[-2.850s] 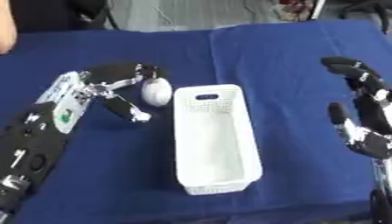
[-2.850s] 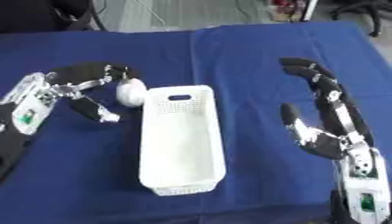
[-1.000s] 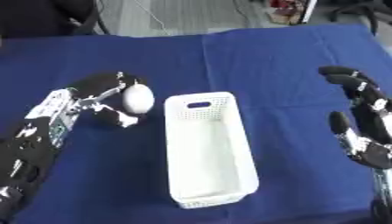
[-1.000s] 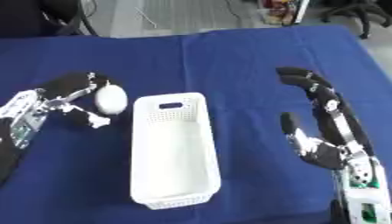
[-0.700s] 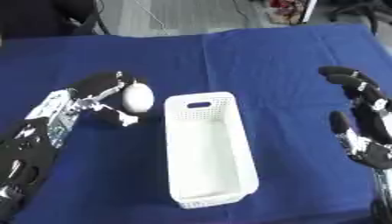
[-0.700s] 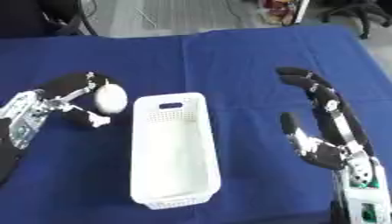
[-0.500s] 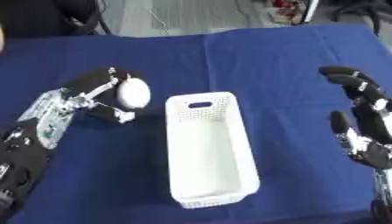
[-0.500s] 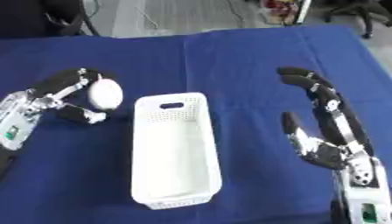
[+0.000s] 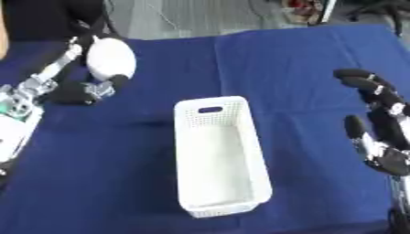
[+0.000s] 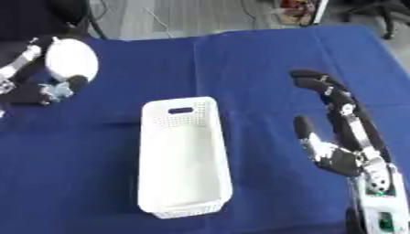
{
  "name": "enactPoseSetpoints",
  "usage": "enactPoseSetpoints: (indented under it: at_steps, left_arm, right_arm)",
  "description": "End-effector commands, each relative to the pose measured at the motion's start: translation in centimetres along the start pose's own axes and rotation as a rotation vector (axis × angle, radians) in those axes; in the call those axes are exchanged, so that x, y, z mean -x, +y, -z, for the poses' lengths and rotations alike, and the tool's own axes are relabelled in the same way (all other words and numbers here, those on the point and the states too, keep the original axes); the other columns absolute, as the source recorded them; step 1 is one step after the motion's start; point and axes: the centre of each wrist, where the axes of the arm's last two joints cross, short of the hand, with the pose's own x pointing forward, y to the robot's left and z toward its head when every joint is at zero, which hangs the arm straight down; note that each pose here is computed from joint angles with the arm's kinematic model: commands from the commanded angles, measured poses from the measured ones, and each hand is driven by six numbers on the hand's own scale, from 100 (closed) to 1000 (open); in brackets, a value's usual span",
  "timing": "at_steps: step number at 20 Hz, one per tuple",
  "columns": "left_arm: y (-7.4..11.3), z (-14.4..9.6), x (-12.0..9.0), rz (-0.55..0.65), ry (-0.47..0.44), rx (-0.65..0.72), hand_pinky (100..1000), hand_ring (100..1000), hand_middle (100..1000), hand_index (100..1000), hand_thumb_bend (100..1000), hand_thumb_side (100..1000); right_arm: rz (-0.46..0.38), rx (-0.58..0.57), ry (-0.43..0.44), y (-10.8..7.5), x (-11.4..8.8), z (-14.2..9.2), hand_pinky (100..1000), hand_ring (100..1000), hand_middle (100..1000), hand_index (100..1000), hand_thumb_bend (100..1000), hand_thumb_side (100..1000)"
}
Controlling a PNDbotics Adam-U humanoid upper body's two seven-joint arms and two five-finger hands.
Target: Pick up objects on the table and place them in the box.
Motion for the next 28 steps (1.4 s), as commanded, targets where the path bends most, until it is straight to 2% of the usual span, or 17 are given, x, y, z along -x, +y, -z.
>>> enactPoseSetpoints:
  at_steps: [1,8,16,28]
  left_arm:
    - [1.4,0.5,-2.9,-0.004,-0.069,-0.001,170,356,616,662,100,579]
    - [-0.1,1.6,-4.2,-0.029,-0.119,0.094,178,355,614,629,100,578]
    - [-3.4,3.2,-5.8,-0.042,-0.215,0.307,179,354,610,583,100,576]
    - [-6.6,5.2,-6.2,0.055,-0.3,0.5,201,371,604,604,100,565]
  right_arm:
    - [-0.019,-0.002,-0.01,-0.5,-0.3,0.2,1000,897,844,853,220,549]
    - [-0.017,-0.004,-0.011,-0.4,-0.3,0.2,1000,897,844,853,219,550]
    - [-0.013,-0.009,-0.017,-0.4,-0.3,0.3,1000,898,845,853,220,550]
    - [-0.009,-0.017,-0.024,-0.3,-0.2,0.4,1000,898,846,853,218,551]
